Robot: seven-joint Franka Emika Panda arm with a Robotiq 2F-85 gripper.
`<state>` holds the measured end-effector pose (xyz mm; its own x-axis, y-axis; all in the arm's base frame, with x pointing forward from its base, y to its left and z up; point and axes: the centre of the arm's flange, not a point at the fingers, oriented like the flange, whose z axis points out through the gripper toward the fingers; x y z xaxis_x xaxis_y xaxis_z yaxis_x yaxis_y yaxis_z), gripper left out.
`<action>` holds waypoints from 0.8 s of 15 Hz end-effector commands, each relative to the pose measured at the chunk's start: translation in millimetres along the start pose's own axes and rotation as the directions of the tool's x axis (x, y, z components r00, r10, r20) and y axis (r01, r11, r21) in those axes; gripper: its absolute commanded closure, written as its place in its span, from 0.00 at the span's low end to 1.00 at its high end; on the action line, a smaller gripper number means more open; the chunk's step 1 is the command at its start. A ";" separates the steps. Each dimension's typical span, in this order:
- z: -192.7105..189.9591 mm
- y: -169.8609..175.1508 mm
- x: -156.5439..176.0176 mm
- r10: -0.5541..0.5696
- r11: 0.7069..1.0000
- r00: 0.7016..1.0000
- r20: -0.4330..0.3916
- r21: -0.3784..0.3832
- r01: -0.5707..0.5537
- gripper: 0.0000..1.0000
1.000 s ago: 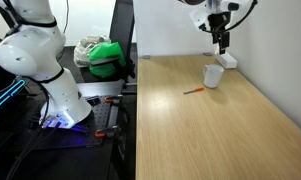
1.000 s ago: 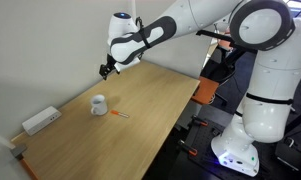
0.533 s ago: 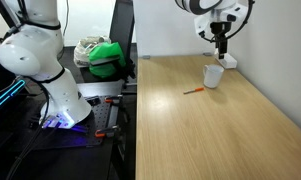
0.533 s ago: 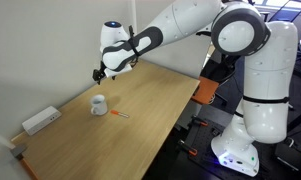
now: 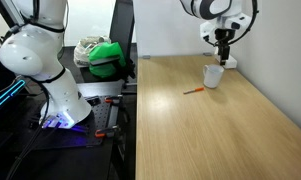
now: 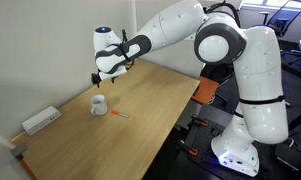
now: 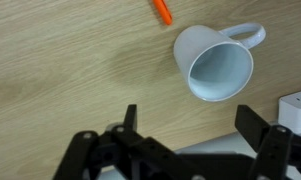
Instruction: Move the cup to the right
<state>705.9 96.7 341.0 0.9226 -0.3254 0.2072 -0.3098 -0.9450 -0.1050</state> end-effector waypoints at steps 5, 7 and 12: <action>16.0 -19.3 21.6 -0.002 0.999 0.995 0.100 -0.045 0.006 0.00; 21.6 -20.7 23.0 -0.008 0.999 0.994 0.113 -0.044 0.013 0.00; 43.0 -18.6 23.1 -0.029 0.999 0.992 0.126 -0.029 0.033 0.00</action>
<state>729.7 107.3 310.0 0.9447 -0.3103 0.1065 -0.3056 -0.9504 -0.0582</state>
